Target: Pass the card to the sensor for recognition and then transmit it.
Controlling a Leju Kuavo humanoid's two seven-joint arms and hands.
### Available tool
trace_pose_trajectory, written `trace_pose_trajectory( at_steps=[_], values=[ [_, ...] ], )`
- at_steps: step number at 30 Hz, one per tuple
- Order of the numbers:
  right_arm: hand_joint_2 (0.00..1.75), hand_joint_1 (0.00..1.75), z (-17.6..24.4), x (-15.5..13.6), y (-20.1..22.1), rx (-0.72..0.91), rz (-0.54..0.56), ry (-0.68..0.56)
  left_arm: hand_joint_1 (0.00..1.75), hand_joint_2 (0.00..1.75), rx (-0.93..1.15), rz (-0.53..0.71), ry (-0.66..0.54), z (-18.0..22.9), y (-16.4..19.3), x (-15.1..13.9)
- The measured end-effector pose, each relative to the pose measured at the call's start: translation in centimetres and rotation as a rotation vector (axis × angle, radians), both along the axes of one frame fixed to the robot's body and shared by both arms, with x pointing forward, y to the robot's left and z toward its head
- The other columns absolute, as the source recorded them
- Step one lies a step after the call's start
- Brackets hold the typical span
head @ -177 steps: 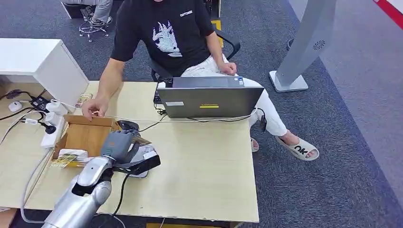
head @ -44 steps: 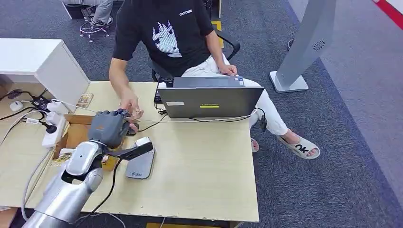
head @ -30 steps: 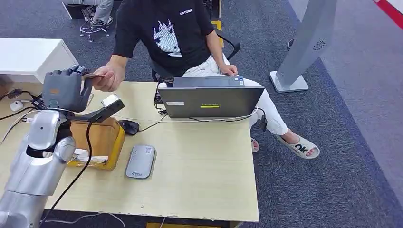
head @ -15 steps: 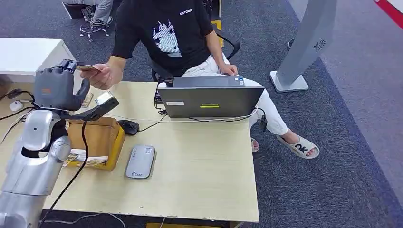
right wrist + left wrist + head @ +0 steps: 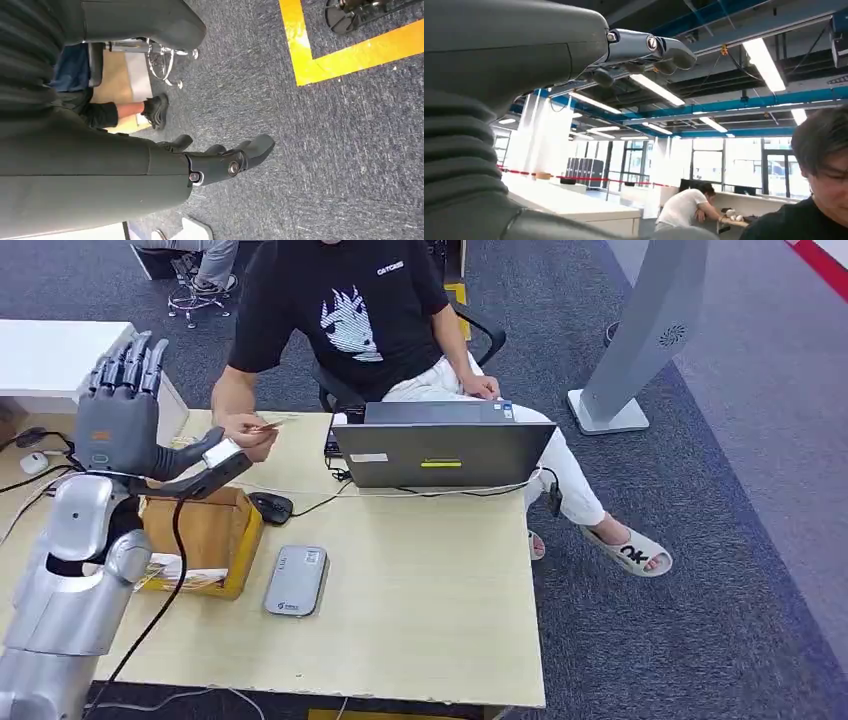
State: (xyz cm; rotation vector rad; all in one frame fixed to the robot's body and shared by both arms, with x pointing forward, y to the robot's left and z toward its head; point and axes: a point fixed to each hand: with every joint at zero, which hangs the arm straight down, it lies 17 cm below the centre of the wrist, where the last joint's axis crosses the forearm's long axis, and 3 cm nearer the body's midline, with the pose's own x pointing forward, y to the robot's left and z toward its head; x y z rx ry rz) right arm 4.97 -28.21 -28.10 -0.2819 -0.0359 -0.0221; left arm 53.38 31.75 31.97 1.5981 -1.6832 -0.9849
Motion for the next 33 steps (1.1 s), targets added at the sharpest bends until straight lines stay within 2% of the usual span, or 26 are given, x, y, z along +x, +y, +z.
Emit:
trace_pose_trajectory(
  at_steps=[8, 9, 13, 16, 19, 23, 27, 33],
  values=[
    [1.75, 0.0, 0.0, -0.1, 0.0, -0.001, -0.01, 0.001, 0.0, 0.0, -0.011, -0.025, -0.014, -0.2, -0.7, -1.0],
    [1.75, 0.0, 0.0, -0.1, -0.1, -0.001, -0.014, 0.002, 0.0, 1.75, -0.019, -0.052, -0.024, -0.3, -1.2, -1.6],
    [1.75, 0.0, 0.0, -0.3, -0.1, -0.004, -0.037, 0.005, 0.0, 1.75, -0.167, -0.235, 0.003, -2.4, -4.1, -5.4],
    [1.75, 0.0, 0.0, -0.5, -0.1, -0.007, -0.063, 0.007, 0.0, 1.75, -0.232, -0.353, 0.026, -4.0, -6.3, -9.3],
    [1.75, 0.0, 0.0, -0.8, 0.0, -0.004, -0.078, 0.01, 0.0, 1.75, -0.252, -0.396, 0.03, -4.8, -7.4, -12.1],
    [1.75, 0.0, 0.0, -0.8, 0.1, -0.002, -0.085, 0.01, 0.0, 1.75, -0.272, -0.432, 0.028, -4.7, -8.0, -13.7],
    [1.75, 0.0, 0.0, -0.8, 0.3, -0.001, -0.108, -0.004, 0.0, 1.75, -0.305, -0.499, 0.026, -5.1, -9.1, -16.9],
    [1.75, 0.0, 0.0, -1.1, 0.8, 0.004, -0.159, 0.003, 0.0, 1.75, -0.447, -0.577, 0.169, -7.9, -9.1, -20.9]
  ],
)
